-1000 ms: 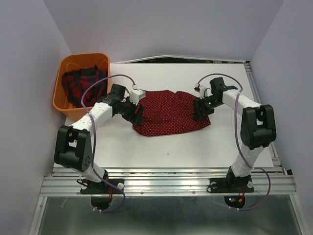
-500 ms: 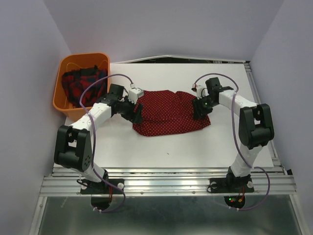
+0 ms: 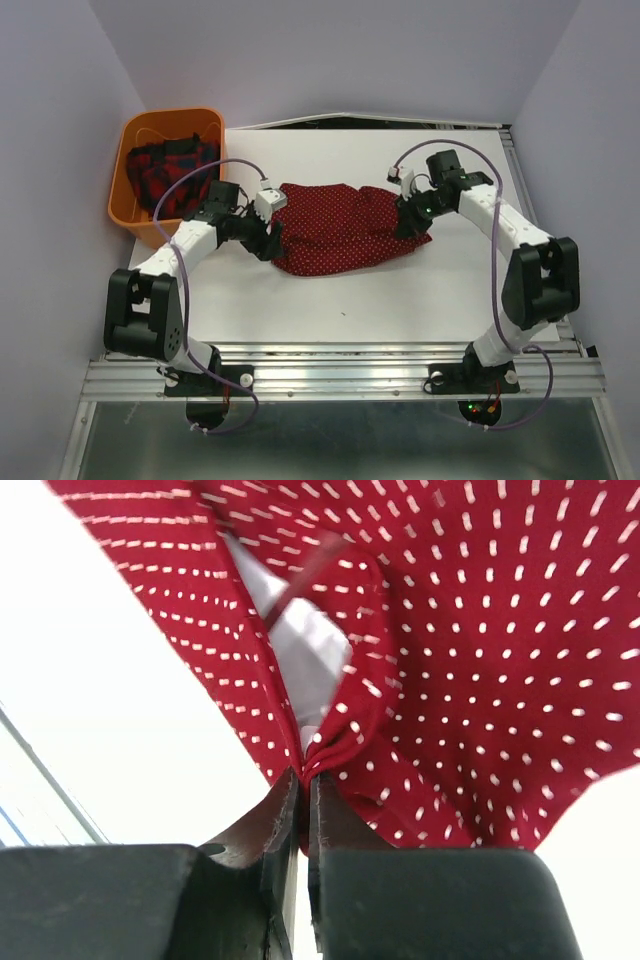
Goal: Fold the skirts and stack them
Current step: Flatten the skirt out
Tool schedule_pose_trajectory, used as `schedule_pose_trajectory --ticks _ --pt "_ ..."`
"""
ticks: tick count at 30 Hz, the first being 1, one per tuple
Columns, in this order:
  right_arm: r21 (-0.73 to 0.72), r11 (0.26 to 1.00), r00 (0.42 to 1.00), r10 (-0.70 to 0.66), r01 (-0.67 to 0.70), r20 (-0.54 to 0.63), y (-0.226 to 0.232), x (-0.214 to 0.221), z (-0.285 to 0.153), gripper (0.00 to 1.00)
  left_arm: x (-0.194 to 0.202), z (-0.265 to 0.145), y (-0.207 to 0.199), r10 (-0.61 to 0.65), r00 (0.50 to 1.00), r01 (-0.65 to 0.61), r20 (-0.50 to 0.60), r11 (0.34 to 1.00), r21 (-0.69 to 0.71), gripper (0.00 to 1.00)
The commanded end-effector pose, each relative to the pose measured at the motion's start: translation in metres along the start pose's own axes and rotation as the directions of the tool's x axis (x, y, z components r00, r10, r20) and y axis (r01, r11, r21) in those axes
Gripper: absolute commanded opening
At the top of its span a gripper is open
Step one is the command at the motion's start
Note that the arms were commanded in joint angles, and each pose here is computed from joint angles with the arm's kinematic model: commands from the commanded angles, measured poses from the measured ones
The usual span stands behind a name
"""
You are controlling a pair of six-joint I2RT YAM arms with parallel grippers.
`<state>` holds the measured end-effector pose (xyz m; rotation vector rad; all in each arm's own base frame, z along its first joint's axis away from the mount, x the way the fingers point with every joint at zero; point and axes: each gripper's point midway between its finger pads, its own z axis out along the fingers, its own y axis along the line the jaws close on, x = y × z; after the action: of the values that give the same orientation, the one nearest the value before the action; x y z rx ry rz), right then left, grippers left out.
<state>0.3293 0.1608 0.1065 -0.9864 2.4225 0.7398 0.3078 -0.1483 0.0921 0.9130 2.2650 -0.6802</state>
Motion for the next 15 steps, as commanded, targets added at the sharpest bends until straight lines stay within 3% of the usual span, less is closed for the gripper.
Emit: schedule_pose_trajectory --ticks 1,9,15 --pt "-0.021 0.978 0.975 -0.206 0.209 0.082 0.031 -0.016 -0.041 0.01 -0.017 -0.011 -0.017 0.269 0.956 -0.279 0.12 0.957 0.077 0.75" --pt "-0.074 0.912 0.913 -0.396 0.404 0.104 0.06 0.008 -0.058 0.01 -0.028 0.002 -0.009 0.469 0.872 -0.486 0.143 0.865 0.127 0.72" --pt "-0.078 0.931 0.933 -0.36 0.358 -0.022 0.045 0.043 -0.042 0.01 -0.035 0.026 0.006 0.399 0.914 -0.404 0.069 0.89 0.209 0.65"
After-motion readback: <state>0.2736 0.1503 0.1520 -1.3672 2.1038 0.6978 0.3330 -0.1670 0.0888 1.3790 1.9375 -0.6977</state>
